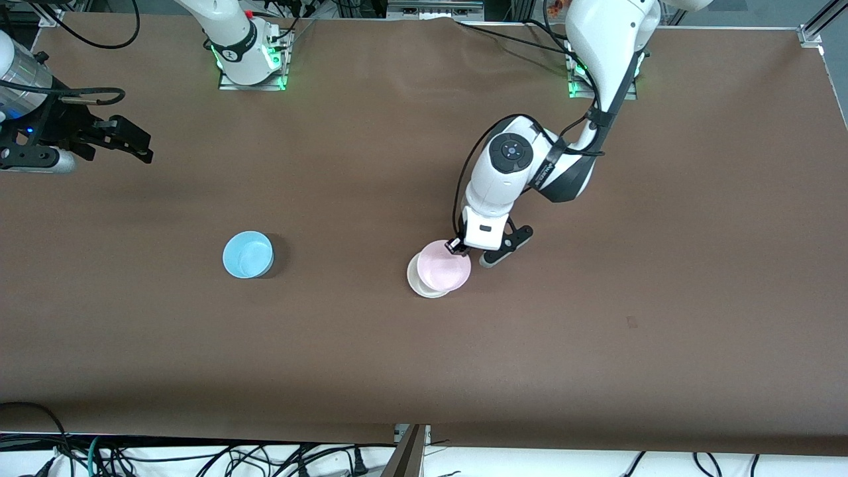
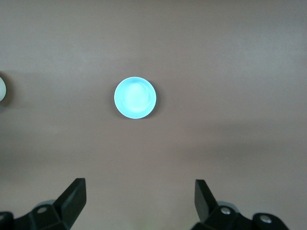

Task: Stack pink and blue bowls on white bowl
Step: 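Lower the pink bowl into the white bowl and open the left gripper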

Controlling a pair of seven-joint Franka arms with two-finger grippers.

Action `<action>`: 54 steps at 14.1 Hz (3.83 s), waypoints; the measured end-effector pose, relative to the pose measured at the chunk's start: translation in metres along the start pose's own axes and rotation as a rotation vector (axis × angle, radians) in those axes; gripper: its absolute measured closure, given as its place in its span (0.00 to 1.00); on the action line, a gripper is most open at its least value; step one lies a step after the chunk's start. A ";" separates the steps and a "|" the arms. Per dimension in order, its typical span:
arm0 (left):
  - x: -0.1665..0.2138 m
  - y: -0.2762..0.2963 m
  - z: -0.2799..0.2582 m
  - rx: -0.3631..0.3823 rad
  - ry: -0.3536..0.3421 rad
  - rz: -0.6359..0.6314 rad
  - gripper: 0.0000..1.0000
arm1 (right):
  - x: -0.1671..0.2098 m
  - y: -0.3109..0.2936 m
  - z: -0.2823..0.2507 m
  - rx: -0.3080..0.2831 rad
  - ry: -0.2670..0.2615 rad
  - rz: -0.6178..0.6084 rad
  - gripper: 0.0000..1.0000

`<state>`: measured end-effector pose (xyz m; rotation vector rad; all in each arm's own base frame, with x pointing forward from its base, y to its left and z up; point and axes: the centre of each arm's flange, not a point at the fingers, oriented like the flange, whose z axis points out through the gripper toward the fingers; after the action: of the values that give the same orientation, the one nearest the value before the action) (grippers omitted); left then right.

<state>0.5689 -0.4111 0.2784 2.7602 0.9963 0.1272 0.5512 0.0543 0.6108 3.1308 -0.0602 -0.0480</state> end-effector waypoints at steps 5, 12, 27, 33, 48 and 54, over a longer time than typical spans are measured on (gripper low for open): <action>-0.006 0.010 0.011 0.002 -0.004 -0.028 0.97 | 0.000 0.000 0.000 0.000 0.000 0.000 0.00; -0.009 0.012 0.018 0.006 -0.006 -0.053 0.97 | 0.000 0.000 0.000 0.000 0.000 0.000 0.00; -0.017 0.010 0.035 0.028 -0.013 -0.057 0.97 | 0.000 0.000 0.000 0.000 0.000 0.000 0.00; -0.019 0.008 0.040 0.036 -0.015 -0.067 0.97 | 0.000 0.000 0.000 0.000 0.000 0.000 0.00; -0.019 0.005 0.050 0.048 -0.020 -0.094 0.97 | 0.000 0.000 0.000 0.000 0.000 0.000 0.00; -0.019 0.005 0.056 0.053 -0.020 -0.110 0.97 | 0.000 0.000 0.000 0.000 0.000 0.000 0.00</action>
<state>0.5660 -0.4360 0.2242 2.7398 1.1589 0.0567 0.5512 0.0543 0.6108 3.1307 -0.0602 -0.0486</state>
